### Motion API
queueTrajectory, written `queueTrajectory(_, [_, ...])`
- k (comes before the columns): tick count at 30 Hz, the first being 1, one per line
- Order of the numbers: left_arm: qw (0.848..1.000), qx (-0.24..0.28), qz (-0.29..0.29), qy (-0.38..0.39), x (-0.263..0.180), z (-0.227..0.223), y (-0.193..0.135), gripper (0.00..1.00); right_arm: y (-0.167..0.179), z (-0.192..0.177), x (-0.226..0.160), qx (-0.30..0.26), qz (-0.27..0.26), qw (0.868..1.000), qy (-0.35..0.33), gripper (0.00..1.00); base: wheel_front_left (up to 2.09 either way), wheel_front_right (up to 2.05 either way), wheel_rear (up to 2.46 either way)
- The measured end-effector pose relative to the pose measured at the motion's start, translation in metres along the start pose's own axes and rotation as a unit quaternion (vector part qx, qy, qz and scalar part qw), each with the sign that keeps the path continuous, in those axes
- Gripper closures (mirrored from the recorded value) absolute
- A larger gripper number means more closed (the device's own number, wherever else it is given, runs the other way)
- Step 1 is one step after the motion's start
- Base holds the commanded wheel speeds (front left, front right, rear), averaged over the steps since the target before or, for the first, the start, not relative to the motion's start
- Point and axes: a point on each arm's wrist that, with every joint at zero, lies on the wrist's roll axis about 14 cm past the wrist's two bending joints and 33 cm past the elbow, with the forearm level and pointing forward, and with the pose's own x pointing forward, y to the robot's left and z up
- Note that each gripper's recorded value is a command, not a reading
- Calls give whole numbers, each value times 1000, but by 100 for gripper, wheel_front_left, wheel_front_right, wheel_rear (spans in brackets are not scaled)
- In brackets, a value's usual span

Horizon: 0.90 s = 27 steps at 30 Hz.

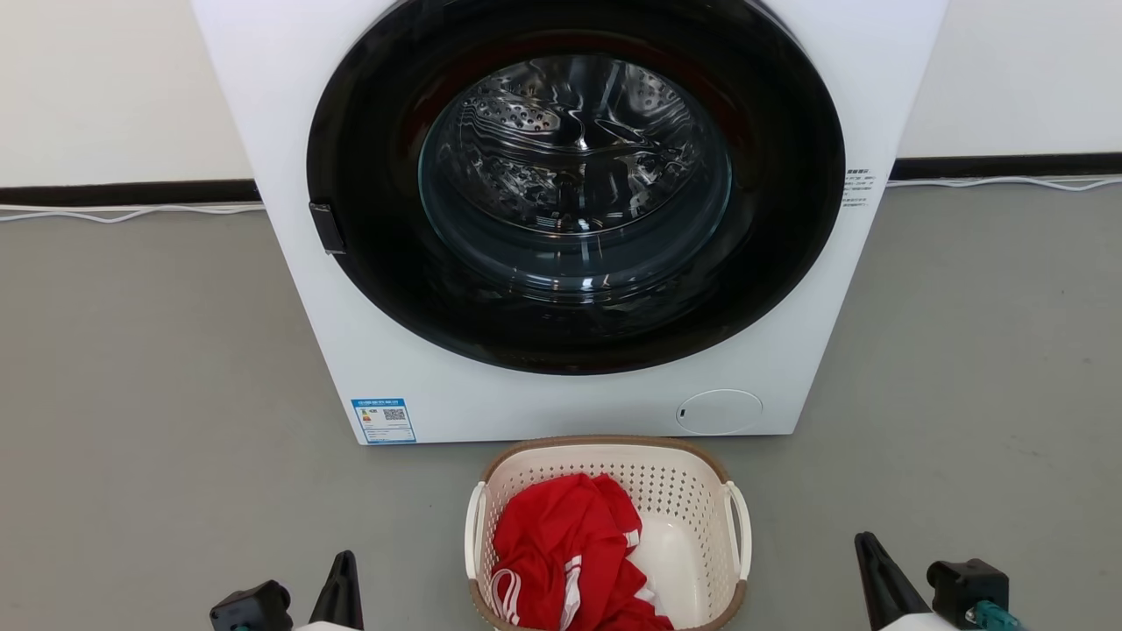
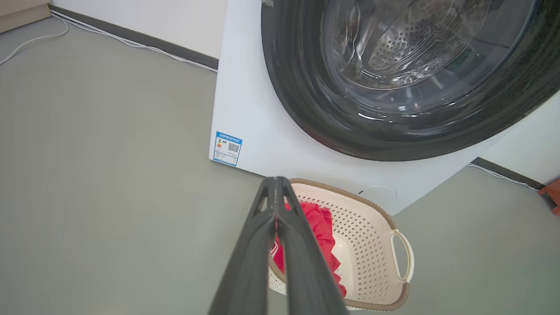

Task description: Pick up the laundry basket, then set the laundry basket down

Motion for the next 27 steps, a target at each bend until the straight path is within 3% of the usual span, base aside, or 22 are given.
queueTrajectory(15, [997, -79, 8, 13, 3, 1, 4, 100, -6, 8, 3, 94, -18, 995, -9, 100, 0, 0, 0])
queueTrajectory(27, [990, -142, 11, 21, 5, 3, 5, 100, -11, 15, 5, 173, -31, 984, -17, 100, 0, 0, 0])
